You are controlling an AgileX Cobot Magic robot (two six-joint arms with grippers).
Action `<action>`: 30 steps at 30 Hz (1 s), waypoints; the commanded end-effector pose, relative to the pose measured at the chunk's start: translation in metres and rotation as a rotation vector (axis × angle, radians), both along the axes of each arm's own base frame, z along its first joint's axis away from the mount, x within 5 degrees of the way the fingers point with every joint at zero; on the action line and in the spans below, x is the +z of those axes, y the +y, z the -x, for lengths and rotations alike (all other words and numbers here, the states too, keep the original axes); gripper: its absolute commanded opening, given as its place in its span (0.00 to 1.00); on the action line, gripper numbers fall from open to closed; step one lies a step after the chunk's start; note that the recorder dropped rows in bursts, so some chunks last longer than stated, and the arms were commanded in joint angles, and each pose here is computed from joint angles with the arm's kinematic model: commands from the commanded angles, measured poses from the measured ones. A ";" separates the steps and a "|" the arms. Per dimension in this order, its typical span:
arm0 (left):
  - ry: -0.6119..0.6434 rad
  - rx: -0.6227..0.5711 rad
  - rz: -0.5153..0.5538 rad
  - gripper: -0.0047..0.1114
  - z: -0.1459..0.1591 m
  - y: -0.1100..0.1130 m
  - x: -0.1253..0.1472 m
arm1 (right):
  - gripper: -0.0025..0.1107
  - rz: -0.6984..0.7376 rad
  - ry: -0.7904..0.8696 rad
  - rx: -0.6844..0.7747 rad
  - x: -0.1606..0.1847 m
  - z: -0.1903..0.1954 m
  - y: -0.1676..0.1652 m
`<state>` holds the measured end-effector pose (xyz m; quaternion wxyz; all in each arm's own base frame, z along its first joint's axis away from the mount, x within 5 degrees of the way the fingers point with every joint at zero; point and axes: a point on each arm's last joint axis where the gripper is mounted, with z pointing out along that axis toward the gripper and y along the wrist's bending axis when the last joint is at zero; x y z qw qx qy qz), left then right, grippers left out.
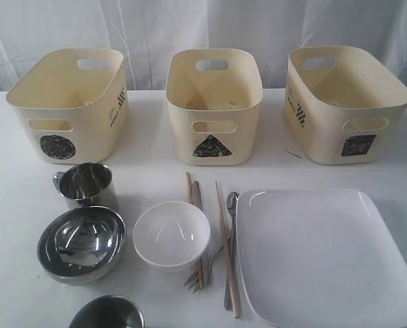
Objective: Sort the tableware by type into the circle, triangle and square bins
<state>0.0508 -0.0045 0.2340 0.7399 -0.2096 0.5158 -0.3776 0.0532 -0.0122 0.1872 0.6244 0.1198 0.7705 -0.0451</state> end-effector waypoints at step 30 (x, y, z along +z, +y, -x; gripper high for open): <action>0.099 -0.100 -0.558 0.49 -0.024 -0.025 0.105 | 0.02 0.014 -0.011 0.007 0.000 0.000 0.000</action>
